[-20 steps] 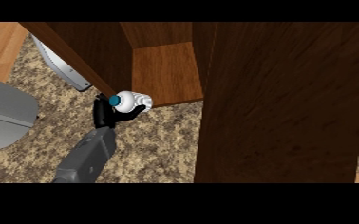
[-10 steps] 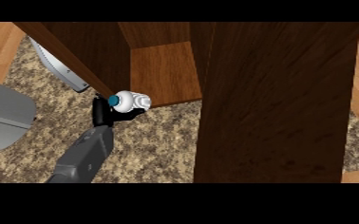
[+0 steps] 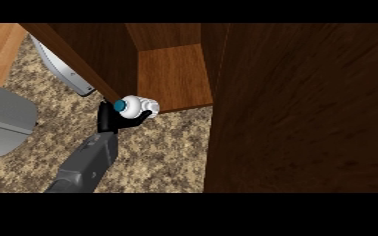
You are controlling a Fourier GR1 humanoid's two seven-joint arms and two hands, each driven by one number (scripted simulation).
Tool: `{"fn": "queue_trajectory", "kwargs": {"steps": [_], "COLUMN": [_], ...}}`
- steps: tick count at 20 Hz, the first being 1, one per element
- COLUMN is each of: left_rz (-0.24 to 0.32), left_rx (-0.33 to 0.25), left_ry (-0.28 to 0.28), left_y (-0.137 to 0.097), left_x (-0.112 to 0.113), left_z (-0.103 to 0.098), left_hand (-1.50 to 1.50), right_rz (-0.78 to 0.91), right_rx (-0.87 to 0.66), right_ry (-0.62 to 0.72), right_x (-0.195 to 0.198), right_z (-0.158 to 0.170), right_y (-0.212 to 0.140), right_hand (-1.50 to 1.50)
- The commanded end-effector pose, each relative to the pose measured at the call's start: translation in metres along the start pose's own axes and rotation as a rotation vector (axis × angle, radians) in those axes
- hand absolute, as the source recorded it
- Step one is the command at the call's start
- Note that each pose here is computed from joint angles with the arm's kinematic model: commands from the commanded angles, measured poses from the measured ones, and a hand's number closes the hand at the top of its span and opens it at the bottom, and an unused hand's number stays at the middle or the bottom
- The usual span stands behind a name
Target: Pick up the bottled water, place it into the cabinet and close the cabinet
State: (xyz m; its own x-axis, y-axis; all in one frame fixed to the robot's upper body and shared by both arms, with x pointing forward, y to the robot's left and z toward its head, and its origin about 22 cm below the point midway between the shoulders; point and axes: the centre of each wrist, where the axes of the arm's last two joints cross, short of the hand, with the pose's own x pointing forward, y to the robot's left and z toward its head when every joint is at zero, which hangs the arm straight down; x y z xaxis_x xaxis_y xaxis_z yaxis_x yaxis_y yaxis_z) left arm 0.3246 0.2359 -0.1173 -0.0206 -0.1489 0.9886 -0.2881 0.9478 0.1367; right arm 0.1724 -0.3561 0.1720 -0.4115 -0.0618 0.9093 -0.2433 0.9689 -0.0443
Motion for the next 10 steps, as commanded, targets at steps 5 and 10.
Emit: {"fn": "queue_trajectory", "kwargs": {"steps": [5, 10], "left_rz": [0.239, 0.284], "left_rx": [-0.164, -0.197], "left_ry": [-0.27, -0.233], "left_y": [-0.111, -0.108], "left_x": [0.112, 0.098], "left_z": [-0.053, -0.045], "left_hand": [1.5, 1.5], "right_rz": [0.018, 0.031], "right_rx": [0.004, 0.022], "right_ry": [0.016, 0.013], "right_x": [0.0, 0.004], "right_z": [0.003, 0.003], "right_y": [-0.001, 0.0], "right_hand": [-1.5, -1.5]}}
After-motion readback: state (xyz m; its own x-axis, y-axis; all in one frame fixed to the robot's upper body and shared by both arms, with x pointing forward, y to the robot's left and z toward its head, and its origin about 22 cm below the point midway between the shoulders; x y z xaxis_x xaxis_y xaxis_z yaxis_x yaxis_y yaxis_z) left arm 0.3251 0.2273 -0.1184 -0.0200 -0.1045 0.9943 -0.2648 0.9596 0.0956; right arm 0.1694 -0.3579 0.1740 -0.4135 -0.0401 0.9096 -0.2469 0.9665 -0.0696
